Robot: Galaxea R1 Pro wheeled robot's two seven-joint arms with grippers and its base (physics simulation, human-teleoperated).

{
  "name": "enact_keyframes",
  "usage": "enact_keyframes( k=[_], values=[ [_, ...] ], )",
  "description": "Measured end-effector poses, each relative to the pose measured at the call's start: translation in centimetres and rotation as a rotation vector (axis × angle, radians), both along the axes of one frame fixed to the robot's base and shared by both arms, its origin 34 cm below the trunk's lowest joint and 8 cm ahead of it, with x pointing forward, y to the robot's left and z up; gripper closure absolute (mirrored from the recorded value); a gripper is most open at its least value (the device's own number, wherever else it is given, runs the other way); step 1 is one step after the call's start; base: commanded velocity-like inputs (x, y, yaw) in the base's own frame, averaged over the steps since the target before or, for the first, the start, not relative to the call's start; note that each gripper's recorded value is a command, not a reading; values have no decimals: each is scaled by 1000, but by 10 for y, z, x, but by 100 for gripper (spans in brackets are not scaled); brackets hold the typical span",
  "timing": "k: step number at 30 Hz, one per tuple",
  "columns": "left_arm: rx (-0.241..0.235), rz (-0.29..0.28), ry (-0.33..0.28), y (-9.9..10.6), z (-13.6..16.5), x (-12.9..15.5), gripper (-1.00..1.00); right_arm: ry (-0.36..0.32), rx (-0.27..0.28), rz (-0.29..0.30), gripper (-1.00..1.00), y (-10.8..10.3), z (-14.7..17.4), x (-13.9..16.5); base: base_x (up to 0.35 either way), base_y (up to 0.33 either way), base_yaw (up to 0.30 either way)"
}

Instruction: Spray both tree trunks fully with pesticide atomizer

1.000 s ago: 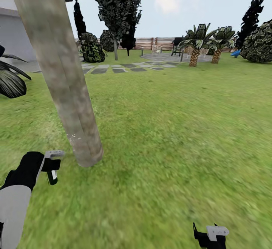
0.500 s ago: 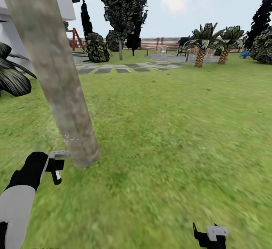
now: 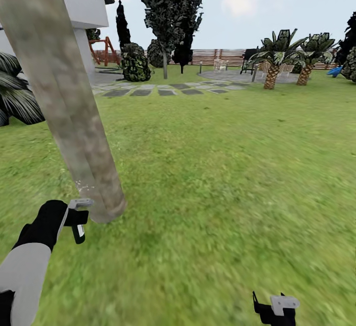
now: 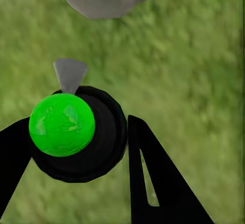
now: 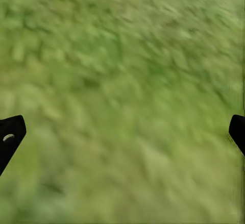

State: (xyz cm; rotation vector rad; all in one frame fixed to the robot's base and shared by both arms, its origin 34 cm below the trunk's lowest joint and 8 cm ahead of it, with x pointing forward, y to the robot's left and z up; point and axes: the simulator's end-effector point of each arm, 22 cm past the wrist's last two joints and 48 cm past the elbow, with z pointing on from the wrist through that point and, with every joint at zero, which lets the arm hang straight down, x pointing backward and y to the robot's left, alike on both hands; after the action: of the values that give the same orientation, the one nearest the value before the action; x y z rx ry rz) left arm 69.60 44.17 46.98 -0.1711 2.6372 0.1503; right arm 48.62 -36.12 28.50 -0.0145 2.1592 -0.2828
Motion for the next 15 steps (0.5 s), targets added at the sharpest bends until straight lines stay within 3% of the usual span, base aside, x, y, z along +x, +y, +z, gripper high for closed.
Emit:
enact_keyframes(
  k=[6, 12, 15],
  values=[
    [-3, -1, 46, -1, -24, -22, 100, 1, 1, 0, -100, 0, 0, 0, -78, -204, 240],
    [1, -3, 39, -1, -22, -21, 100, 0, 1, 0, -100, 0, 0, 0, -38, -223, 270],
    [9, -3, 11, 1, -10, -12, 100, 1, 1, 0, -100, 0, 0, 0, 19, -47, 71]
  ],
)
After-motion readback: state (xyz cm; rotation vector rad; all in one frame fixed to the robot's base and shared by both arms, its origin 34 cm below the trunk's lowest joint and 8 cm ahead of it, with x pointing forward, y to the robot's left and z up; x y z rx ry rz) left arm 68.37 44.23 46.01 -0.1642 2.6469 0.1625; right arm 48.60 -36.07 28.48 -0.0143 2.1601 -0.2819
